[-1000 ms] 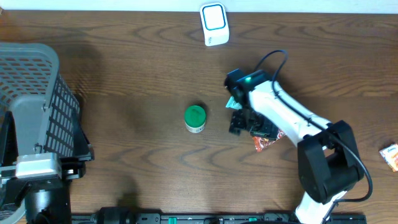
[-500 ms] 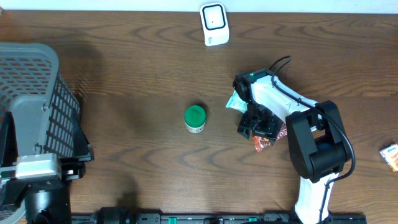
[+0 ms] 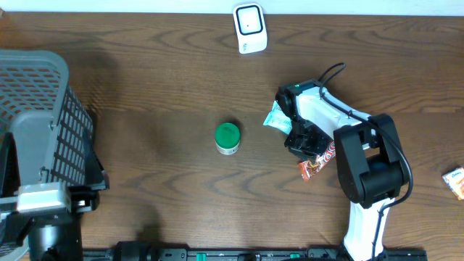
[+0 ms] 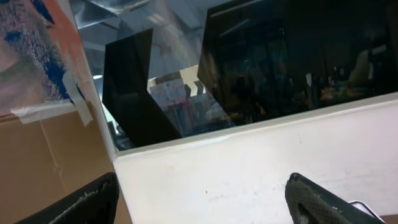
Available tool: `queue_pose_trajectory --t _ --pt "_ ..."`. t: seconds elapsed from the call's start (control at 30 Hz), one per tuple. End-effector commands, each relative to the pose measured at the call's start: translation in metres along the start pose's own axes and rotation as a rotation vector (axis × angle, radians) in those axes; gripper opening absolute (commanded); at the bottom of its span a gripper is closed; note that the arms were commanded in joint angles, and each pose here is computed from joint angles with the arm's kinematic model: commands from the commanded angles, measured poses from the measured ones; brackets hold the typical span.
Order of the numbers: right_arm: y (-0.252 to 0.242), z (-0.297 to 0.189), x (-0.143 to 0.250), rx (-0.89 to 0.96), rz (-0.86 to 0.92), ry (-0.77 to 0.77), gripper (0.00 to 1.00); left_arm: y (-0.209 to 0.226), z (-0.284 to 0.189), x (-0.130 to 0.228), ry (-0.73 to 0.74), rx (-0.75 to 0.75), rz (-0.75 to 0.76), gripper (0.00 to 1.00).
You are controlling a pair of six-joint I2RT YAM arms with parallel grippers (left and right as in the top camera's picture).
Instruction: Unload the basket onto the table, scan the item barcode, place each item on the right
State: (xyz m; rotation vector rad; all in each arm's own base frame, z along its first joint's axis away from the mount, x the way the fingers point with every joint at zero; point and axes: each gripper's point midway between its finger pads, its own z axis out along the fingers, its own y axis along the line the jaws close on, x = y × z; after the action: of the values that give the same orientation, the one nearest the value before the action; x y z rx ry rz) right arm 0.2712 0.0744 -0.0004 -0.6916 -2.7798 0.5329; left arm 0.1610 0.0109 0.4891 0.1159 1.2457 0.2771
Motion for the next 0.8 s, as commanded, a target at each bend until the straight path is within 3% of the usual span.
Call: queue_pose_trajectory --t 0.0,0.27,0.53,0.77 --pt "-0.006 0.009 -0.006 0.047 0.035 -0.018 0.01 -0.001 -0.005 -0.003 -0.020 0.009 0.001 0.86" --pt "0.017 -0.001 0.016 -0.092 -0.091 0.115 0.01 -0.002 -0.007 -0.002 -0.016 0.010 0.002 0.86" --pt "0.064 -0.075 0.061 -0.572 -0.454 0.247 0.01 -0.002 -0.007 0.000 -0.010 0.012 0.002 0.86" --pt "0.068 -0.120 0.086 -0.793 -0.626 0.242 0.01 -0.003 -0.007 0.003 0.001 0.012 0.003 0.86"
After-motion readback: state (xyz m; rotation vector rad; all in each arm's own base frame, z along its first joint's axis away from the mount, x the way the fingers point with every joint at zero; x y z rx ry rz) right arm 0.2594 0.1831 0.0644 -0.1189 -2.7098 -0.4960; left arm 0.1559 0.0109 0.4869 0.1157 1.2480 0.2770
